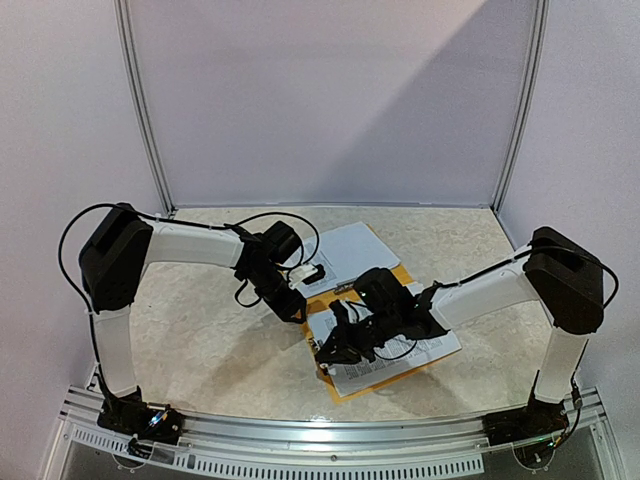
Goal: Put the files into the folder
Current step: Clamp the file in the folder with some files.
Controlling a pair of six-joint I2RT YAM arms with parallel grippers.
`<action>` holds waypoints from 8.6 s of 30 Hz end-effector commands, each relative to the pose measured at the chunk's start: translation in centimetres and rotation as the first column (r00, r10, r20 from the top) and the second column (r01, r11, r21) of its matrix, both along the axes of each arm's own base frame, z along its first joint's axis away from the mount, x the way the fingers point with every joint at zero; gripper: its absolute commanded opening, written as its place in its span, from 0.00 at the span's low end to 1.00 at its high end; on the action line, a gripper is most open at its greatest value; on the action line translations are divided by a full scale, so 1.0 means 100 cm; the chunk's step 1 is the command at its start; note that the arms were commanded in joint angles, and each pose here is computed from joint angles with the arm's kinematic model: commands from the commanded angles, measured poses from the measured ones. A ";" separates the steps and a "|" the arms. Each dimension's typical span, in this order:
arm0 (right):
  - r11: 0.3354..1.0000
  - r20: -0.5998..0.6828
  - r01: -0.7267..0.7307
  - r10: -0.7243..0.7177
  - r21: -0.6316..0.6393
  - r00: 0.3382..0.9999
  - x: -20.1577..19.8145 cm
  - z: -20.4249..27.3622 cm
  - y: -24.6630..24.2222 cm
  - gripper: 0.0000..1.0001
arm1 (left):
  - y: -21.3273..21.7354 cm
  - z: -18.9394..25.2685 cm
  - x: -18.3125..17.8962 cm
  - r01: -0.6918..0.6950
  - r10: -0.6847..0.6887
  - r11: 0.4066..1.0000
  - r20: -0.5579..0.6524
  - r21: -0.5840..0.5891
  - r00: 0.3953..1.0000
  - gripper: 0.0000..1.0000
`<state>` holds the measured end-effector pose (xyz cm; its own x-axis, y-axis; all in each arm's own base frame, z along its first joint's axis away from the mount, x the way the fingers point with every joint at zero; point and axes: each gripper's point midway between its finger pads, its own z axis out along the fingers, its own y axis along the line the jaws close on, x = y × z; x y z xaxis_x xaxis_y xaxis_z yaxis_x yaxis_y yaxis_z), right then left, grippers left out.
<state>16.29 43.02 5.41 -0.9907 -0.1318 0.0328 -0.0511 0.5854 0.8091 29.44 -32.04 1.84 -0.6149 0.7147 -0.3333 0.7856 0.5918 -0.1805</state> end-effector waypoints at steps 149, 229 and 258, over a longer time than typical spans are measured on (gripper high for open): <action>0.957 -0.015 0.238 -0.244 -0.165 0.970 0.004 -0.090 -0.064 0.05 | -0.058 0.018 -0.110 0.255 -0.265 0.964 -0.343 -0.075 0.901 0.02; 0.956 -0.005 0.255 -0.258 -0.147 0.966 0.011 -0.086 -0.065 0.09 | -0.065 -0.007 -0.101 0.216 -0.229 0.973 -0.372 -0.079 0.899 0.08; 0.970 -0.009 0.220 -0.222 -0.099 0.975 0.012 -0.068 -0.052 0.20 | -0.057 -0.025 -0.102 0.223 -0.222 0.974 -0.371 -0.039 0.902 0.08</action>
<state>17.36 40.56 2.24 -0.9992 0.0379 0.0123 0.0305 0.5295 0.8478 19.42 -38.78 2.69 -0.5242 0.8350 -0.1677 0.7678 0.3782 -0.5172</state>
